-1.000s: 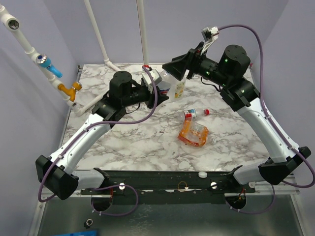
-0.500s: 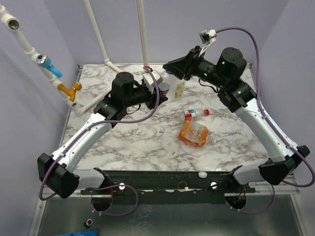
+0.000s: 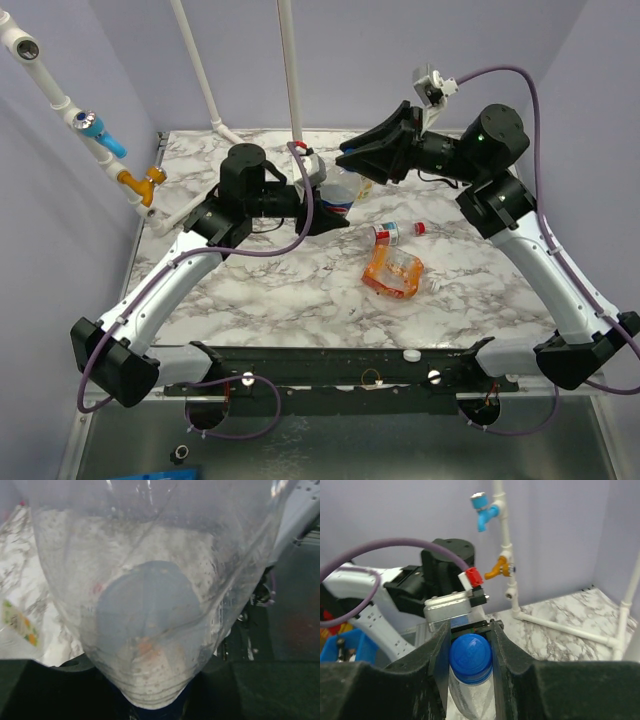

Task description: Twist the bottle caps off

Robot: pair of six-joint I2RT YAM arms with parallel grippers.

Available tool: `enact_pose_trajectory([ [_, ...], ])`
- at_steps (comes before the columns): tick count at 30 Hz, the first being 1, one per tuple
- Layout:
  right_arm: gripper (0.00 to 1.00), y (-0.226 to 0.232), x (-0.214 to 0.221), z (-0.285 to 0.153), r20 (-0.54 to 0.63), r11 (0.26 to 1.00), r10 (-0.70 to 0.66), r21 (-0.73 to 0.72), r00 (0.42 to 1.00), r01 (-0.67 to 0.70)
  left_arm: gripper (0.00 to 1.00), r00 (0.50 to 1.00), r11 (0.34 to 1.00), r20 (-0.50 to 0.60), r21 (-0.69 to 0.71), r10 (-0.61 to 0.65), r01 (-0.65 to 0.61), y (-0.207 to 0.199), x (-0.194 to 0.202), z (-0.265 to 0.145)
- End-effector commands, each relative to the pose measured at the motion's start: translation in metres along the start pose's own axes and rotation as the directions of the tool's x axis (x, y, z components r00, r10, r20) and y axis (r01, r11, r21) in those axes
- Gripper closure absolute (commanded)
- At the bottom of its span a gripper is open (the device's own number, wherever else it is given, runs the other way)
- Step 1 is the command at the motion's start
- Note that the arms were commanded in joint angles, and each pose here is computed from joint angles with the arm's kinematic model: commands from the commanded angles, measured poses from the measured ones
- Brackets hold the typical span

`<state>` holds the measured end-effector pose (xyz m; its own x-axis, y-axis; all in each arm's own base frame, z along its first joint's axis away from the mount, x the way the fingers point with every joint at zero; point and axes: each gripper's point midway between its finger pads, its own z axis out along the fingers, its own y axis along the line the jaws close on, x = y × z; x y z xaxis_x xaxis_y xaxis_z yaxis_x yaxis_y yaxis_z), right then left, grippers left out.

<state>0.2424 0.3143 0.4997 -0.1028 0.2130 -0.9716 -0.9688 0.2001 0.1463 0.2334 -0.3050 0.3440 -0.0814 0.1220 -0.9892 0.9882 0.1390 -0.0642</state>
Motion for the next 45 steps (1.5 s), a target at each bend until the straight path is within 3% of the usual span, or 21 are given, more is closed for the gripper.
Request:
enact_pose_trajectory([
  [1, 0.98, 0.059, -0.012, -0.011, -0.002, 0.941, -0.122, -0.318, 0.993, 0.115, 0.95, 0.995, 0.962, -0.044, 0.254, -0.090, 0.098, -0.053, 0.004, -0.010],
  [7, 0.99, 0.080, -0.009, -0.026, -0.007, 0.887, -0.143, -0.445, 0.990, 0.125, 0.95, 0.993, 0.955, -0.060, 0.275, -0.099, 0.112, -0.059, 0.008, -0.014],
  [11, 0.99, 0.075, -0.012, -0.027, 0.001, 0.899, -0.151, -0.415, 0.989, 0.137, 0.95, 0.994, 0.962, -0.059, 0.254, -0.088, 0.100, -0.055, 0.009, -0.013],
  [12, 0.93, 0.070, -0.013, -0.024, -0.001, 0.912, -0.148, -0.386, 0.989, 0.136, 0.96, 0.995, 0.966, -0.058, 0.242, -0.082, 0.094, -0.053, 0.009, -0.012],
  [13, 0.70, 0.063, -0.012, -0.021, -0.013, 0.927, -0.138, -0.353, 0.990, 0.124, 0.97, 0.995, 0.971, -0.058, 0.225, -0.075, 0.086, -0.049, 0.010, -0.012],
  [15, 0.51, 0.041, -0.009, -0.012, -0.039, 0.964, -0.102, -0.252, 0.994, 0.089, 0.98, 0.997, 0.981, -0.060, 0.182, -0.057, 0.067, -0.041, 0.012, -0.010],
  [18, 0.05, 0.009, -0.006, -0.005, -0.047, 0.995, -0.058, -0.081, 0.997, 0.054, 0.99, 0.998, 0.996, -0.052, 0.086, -0.033, 0.037, -0.021, 0.011, -0.007],
  [19, 0.00, -0.001, -0.009, -0.004, -0.032, 0.998, -0.058, -0.018, 0.998, 0.057, 0.99, 0.999, 0.998, -0.047, 0.052, -0.024, 0.026, -0.015, 0.010, -0.006],
  [24, 0.00, -0.029, -0.030, -0.005, 0.031, 0.983, 0.011, 0.184, 0.999, -0.016, 0.99, 0.999, 0.988, -0.036, -0.152, 0.015, -0.020, 0.025, 0.009, -0.006],
  [29, 0.01, -0.068, -0.026, -0.015, 0.077, 0.912, 0.073, 0.399, 0.994, -0.098, 0.99, 0.998, 0.940, -0.011, -0.336, 0.057, -0.057, 0.060, 0.001, -0.011],
  [35, 0.13, -0.084, -0.008, -0.006, 0.070, 0.892, 0.145, 0.422, 0.987, -0.161, 0.99, 0.998, 0.878, -0.001, -0.475, 0.063, -0.056, 0.088, -0.003, -0.019],
  [45, 0.26, -0.083, -0.007, 0.009, 0.080, 0.914, 0.165, 0.363, 0.983, -0.183, 0.99, 0.999, 0.882, 0.010, -0.469, 0.041, -0.031, 0.087, -0.002, -0.017],
])
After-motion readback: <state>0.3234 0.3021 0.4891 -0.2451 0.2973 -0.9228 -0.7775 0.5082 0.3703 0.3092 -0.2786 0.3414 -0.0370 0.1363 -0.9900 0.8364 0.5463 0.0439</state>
